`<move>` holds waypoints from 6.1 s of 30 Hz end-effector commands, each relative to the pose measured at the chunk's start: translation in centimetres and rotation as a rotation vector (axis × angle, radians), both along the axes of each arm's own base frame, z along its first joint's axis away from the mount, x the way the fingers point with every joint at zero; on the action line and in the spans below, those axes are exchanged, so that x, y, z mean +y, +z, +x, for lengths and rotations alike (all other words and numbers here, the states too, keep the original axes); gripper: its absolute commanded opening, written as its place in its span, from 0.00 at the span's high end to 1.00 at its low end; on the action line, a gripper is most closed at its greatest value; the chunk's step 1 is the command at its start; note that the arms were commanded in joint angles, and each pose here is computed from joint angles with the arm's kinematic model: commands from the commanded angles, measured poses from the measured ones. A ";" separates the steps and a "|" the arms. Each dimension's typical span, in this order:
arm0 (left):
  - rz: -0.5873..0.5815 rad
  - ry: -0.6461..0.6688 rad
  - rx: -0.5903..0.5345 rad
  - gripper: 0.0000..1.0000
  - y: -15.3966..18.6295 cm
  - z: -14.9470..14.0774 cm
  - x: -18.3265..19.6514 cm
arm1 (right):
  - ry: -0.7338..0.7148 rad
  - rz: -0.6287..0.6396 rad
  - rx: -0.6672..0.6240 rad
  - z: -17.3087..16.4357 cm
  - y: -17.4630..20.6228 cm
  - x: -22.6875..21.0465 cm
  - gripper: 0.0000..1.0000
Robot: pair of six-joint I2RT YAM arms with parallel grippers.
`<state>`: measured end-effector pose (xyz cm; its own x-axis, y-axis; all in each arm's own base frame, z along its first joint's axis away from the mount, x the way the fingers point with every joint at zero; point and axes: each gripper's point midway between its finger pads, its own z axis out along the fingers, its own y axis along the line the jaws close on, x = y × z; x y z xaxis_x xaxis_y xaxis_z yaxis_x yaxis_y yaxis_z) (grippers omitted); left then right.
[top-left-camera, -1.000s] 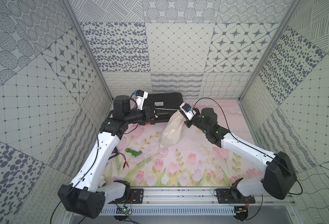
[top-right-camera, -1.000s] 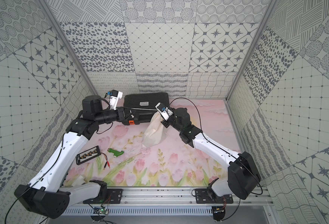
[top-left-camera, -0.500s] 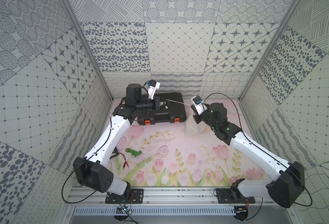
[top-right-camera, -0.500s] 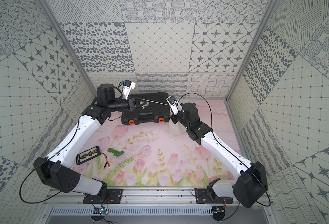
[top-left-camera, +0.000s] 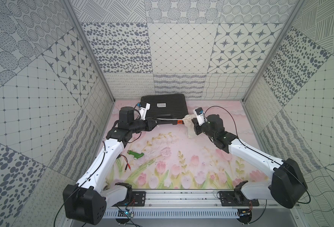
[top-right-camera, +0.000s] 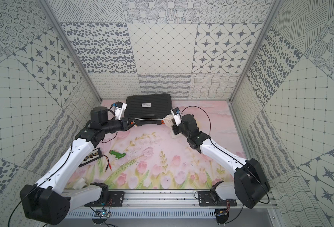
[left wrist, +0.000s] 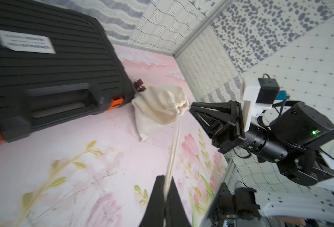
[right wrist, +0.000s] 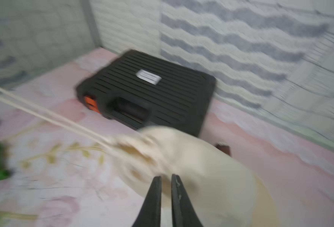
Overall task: Close the soil bag
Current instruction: Frap the soil bag at the center of the board.
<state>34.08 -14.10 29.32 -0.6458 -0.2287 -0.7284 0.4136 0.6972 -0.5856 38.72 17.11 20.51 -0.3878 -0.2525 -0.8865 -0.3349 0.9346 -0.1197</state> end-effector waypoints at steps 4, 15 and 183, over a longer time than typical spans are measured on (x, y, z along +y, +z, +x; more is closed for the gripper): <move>-0.003 0.049 -0.225 1.00 4.6 0.8 1.1 | -0.147 -0.187 0.104 -1.8 -3.6 -5.0 0.80; 0.055 -0.097 -0.277 1.00 4.8 -2.5 -2.5 | 0.348 -0.115 -0.099 -4.7 4.6 5.8 0.36; -0.074 -0.073 -0.320 1.00 11.9 -5.5 -0.7 | 1.006 -0.168 -0.184 -6.8 7.2 23.6 0.50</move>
